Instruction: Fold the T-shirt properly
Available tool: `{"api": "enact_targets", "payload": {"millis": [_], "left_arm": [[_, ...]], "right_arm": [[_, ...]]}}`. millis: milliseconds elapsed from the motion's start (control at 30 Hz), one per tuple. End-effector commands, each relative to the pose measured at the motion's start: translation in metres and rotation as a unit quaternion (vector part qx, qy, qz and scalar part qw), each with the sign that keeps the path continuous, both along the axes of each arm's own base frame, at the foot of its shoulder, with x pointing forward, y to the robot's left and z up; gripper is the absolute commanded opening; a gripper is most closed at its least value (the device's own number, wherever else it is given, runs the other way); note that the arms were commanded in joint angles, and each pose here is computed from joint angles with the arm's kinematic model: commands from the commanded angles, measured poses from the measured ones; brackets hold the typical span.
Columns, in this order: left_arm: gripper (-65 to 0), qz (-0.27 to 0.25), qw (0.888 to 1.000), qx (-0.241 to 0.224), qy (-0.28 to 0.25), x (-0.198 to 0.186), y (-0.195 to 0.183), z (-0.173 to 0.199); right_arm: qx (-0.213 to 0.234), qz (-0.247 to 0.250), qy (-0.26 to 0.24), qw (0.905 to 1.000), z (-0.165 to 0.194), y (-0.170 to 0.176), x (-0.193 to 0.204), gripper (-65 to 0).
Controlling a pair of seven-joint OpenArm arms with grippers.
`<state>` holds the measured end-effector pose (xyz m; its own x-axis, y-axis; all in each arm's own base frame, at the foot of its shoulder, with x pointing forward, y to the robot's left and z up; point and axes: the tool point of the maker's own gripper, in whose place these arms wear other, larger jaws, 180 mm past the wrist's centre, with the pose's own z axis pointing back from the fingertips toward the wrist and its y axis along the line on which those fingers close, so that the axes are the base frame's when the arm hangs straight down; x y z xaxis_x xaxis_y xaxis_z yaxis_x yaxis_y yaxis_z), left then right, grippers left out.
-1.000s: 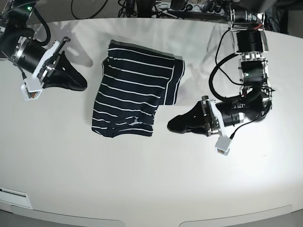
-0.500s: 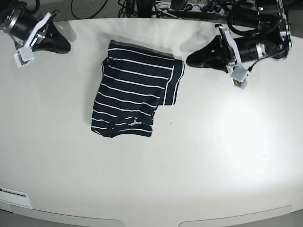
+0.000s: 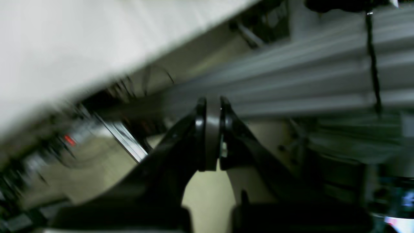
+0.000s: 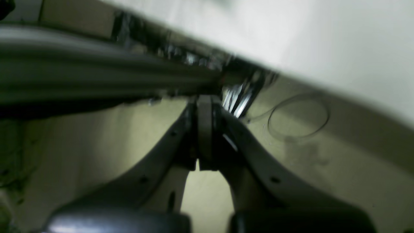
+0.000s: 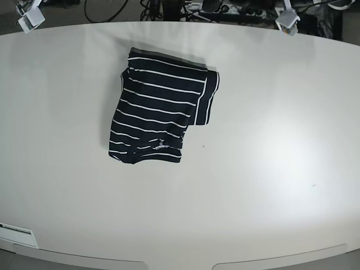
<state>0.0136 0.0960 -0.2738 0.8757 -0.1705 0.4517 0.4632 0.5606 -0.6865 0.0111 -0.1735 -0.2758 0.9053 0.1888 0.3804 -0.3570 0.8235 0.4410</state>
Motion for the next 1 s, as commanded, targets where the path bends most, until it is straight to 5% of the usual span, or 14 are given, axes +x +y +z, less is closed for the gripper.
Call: {"api": "enact_targets", "payload": {"millis": [0, 167, 333, 433, 567, 767, 967], "left_arm": [[-65.0, -0.006, 1.0, 0.008, 0.017, -0.013, 0.001, 0.0], [-65.0, 0.006, 0.991, 0.053, 0.126, -0.066, 0.022, -0.024], [-65.0, 0.084, 0.975, 0.05, 0.198, -0.088, 0.046, -0.054], [-65.0, 0.137, 0.962, 0.066, 0.225, -0.096, 0.066, -0.087], [-65.0, 0.172, 0.945, 0.106, 0.259, -0.111, 0.085, -0.147], [-65.0, 0.185, 0.934, 0.176, 0.248, -0.116, 0.097, -0.244], [-65.0, 0.146, 0.951, 0.214, 0.169, -0.085, 0.091, -0.307]], "right_arm": [[0.003, 0.006, 0.01, 0.9999, 0.004, 0.002, -0.008, -65.0], [0.02, -0.046, 0.095, 0.9942, -0.016, -0.016, -0.045, -65.0], [0.083, -0.123, 0.171, 0.974, -0.056, -0.02, -0.076, -65.0], [0.052, -0.147, 0.204, 0.9664, -0.098, -0.031, -0.1, -65.0], [-0.008, -0.125, 0.204, 0.9709, -0.156, -0.043, -0.105, -65.0], [-0.047, -0.076, 0.172, 0.981, -0.231, -0.035, -0.086, -65.0], [-0.129, -0.031, 0.15, 0.9798, -0.294, -0.032, -0.068, -65.0]]}}
